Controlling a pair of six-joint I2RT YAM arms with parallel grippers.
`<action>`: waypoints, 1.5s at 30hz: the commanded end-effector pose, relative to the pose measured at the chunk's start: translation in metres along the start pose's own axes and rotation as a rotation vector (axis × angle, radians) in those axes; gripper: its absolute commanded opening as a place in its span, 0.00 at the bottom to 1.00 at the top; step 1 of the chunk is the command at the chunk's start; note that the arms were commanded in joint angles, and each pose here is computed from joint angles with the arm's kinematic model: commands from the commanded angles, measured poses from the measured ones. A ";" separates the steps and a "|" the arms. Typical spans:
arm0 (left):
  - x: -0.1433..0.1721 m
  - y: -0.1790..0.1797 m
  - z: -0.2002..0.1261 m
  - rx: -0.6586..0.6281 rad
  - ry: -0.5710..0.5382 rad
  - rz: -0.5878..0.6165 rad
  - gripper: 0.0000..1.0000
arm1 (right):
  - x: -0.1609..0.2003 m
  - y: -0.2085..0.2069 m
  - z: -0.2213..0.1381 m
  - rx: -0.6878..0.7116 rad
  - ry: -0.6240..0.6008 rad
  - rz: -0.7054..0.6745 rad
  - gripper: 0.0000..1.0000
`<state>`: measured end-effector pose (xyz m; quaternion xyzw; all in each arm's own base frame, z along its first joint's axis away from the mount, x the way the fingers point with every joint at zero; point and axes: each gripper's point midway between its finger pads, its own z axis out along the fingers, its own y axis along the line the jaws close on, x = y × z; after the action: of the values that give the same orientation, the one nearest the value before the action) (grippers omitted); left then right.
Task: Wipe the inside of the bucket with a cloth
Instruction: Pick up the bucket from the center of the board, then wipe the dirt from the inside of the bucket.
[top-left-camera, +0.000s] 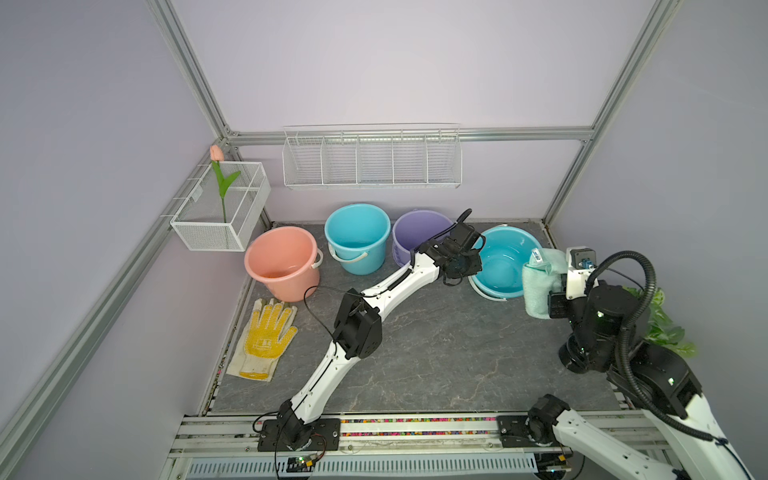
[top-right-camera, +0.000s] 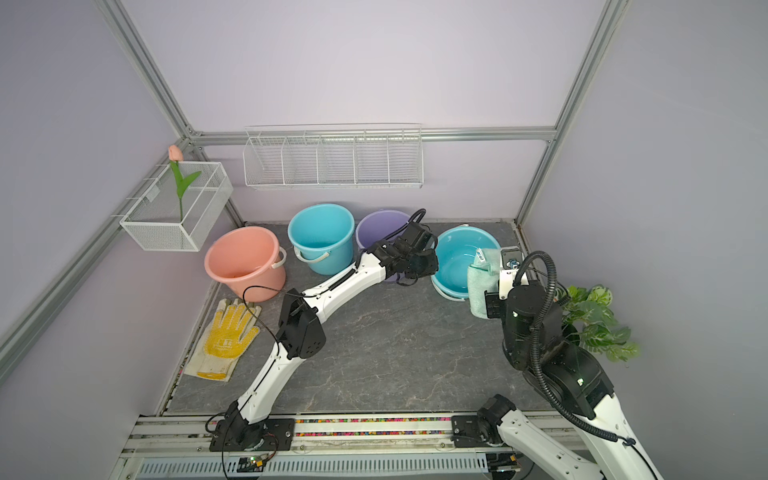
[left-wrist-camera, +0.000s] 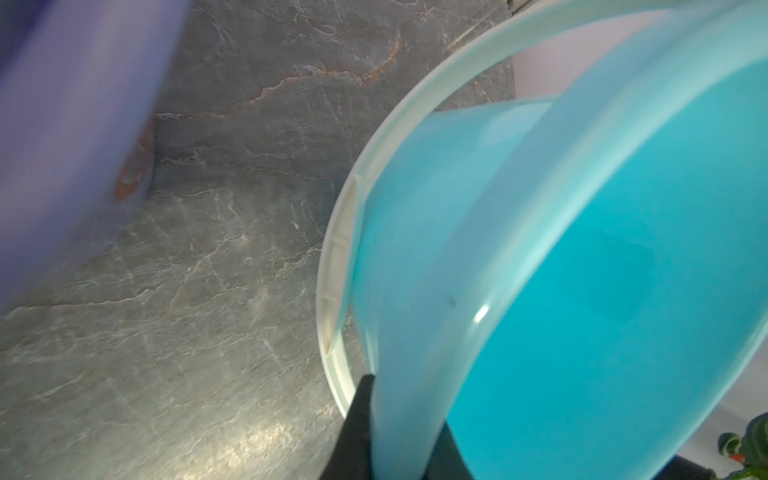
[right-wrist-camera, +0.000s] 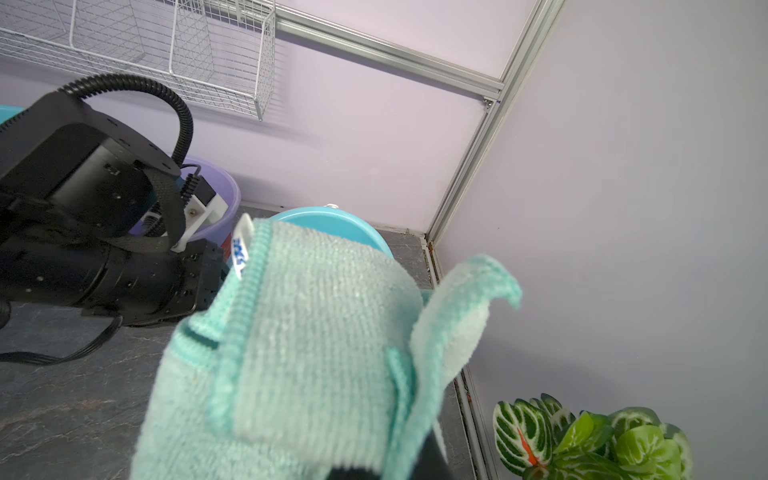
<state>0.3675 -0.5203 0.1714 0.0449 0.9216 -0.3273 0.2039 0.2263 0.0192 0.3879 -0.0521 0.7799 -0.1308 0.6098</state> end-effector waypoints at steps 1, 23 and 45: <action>0.000 -0.009 -0.034 -0.015 -0.017 0.070 0.05 | -0.009 -0.001 -0.001 -0.008 -0.023 0.045 0.09; 0.104 0.086 -0.180 -0.212 0.188 0.229 0.00 | -0.001 0.110 -0.010 -0.567 0.170 0.173 0.07; 0.141 0.161 -0.237 -0.463 0.398 0.299 0.28 | 0.005 0.154 -0.008 -0.654 0.237 0.133 0.07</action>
<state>0.1912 -0.2604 0.1869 0.1783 0.9774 -0.0827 0.0778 0.2286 0.1640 0.3322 -0.1896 0.8547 0.1500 0.4595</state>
